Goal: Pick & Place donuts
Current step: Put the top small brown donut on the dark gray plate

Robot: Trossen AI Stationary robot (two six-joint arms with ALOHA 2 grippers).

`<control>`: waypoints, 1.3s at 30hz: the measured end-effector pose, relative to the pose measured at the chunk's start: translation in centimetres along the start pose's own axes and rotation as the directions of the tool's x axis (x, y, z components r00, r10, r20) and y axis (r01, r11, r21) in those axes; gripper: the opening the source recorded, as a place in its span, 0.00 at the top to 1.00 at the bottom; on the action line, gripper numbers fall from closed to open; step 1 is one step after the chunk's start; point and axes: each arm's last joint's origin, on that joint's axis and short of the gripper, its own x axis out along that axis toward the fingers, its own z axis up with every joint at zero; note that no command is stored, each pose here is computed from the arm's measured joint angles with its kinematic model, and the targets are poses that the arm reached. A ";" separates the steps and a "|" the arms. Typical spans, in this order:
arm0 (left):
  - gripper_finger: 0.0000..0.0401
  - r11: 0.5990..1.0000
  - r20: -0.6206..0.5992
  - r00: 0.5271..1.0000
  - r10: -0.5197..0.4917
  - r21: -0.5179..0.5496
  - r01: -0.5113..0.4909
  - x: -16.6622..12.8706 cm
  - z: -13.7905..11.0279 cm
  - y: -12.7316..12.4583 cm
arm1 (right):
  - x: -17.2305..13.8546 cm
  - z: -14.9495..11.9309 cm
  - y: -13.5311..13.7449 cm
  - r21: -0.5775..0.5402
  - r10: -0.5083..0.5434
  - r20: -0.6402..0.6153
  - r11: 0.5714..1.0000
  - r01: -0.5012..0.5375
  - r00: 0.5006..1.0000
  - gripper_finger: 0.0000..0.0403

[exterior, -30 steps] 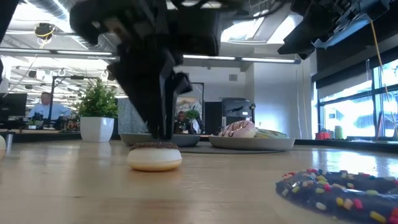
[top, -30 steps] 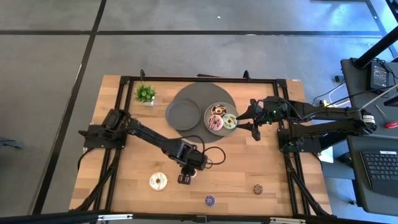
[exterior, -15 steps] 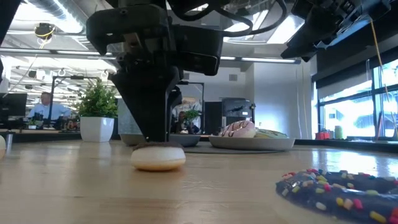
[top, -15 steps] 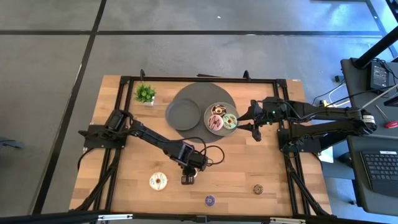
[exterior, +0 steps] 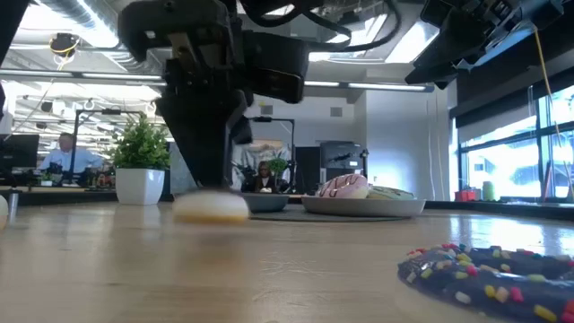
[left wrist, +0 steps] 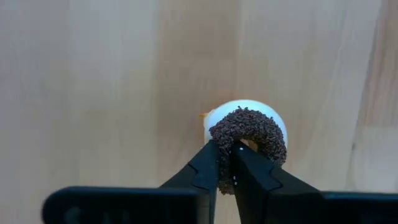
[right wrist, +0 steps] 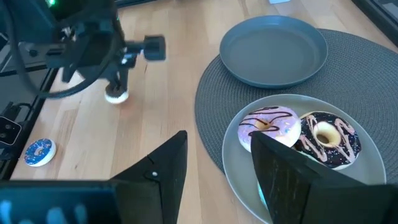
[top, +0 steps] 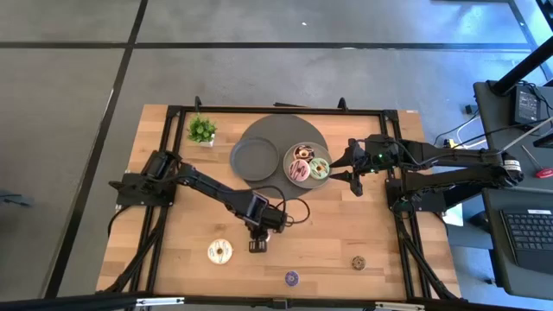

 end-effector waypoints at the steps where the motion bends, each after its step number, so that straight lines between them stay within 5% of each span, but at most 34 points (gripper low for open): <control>1: 0.93 1.000 -0.009 1.000 0.008 -0.017 -0.008 -0.5 -0.1 0.3 | 0.0 0.0 0.0 0.000 0.000 0.001 1.000 0.000 1.000 0.56; 9: 0.96 0.976 0.041 0.989 0.144 -0.169 -0.135 -7.0 -0.1 5.3 | 0.0 0.0 0.0 0.054 0.000 0.003 0.999 0.000 1.000 0.56; 14: 0.96 0.897 0.071 0.952 0.299 -0.363 -0.254 -11.9 -0.9 10.8 | 0.0 0.0 0.0 0.089 0.000 0.003 0.996 0.000 1.000 0.56; 18: 0.96 0.809 0.110 0.924 0.367 -0.528 -0.258 -14.3 -1.1 15.5 | 0.0 0.1 0.0 0.101 0.000 0.014 0.995 -0.001 1.000 0.56; 24: 0.94 0.680 0.022 0.914 0.404 -0.676 -0.284 -13.4 -1.3 21.2 | 0.0 0.3 0.0 0.125 0.001 0.030 0.992 -0.005 1.000 0.56; 39: 0.93 0.644 -0.107 0.929 0.354 -0.692 -0.326 -7.7 -0.4 24.7 | 0.0 0.3 -0.2 0.182 -0.062 0.032 0.982 0.055 0.998 0.56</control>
